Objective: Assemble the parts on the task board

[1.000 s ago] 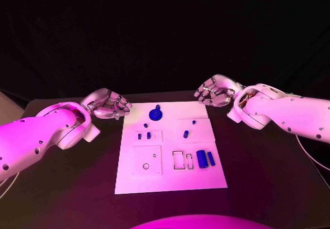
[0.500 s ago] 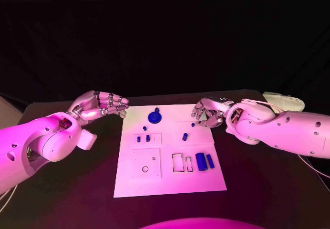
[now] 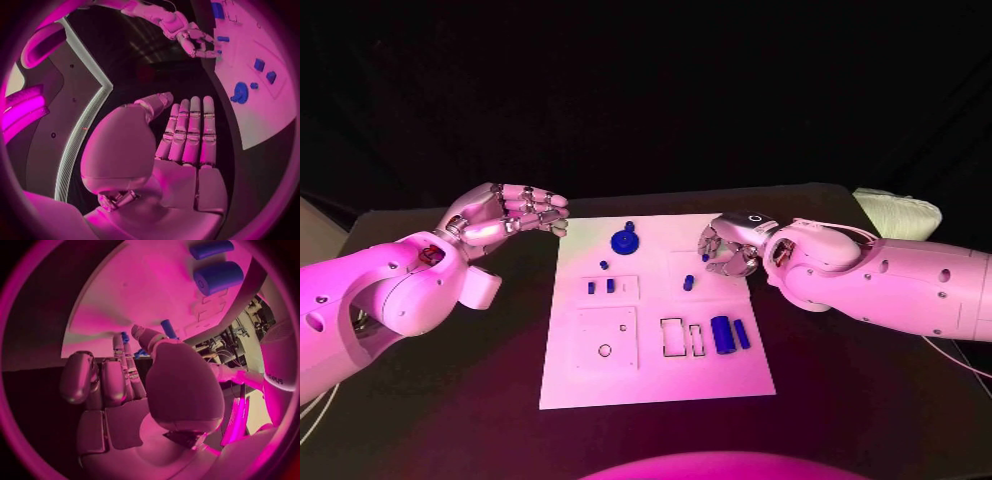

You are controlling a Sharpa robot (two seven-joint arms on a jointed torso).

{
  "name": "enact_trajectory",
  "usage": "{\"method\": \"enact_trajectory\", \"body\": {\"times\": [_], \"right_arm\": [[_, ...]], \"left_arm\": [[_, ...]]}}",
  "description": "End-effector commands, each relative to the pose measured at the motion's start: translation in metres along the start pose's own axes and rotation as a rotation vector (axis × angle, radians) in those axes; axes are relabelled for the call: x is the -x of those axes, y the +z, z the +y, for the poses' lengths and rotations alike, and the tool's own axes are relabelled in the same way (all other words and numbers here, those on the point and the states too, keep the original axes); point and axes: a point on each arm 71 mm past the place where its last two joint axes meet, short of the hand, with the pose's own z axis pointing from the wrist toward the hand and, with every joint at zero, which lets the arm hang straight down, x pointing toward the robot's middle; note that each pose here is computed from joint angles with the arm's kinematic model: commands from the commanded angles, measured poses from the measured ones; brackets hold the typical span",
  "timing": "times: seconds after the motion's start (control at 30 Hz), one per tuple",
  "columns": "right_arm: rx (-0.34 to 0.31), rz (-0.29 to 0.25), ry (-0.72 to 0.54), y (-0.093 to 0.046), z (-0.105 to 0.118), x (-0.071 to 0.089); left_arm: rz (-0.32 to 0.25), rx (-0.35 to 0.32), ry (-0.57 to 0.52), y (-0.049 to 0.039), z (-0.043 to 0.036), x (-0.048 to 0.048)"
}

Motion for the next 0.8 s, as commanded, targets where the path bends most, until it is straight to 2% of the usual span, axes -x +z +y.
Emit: {"method": "enact_trajectory", "body": {"times": [0.03, 0.4, 0.8], "right_arm": [[-0.020, -0.037, -0.047, 0.0007, 0.0019, -0.0015], [-0.039, -0.058, -0.056, 0.0050, 0.0061, -0.0039], [-0.053, -0.019, -0.073, 0.0077, 0.0081, -0.0093]], "left_arm": [[0.011, -0.030, -0.037, -0.0005, -0.0024, -0.0011], [0.002, -0.024, -0.038, -0.0010, -0.0012, 0.0012], [-0.024, -0.017, -0.030, -0.0009, -0.0002, 0.0026]]}}
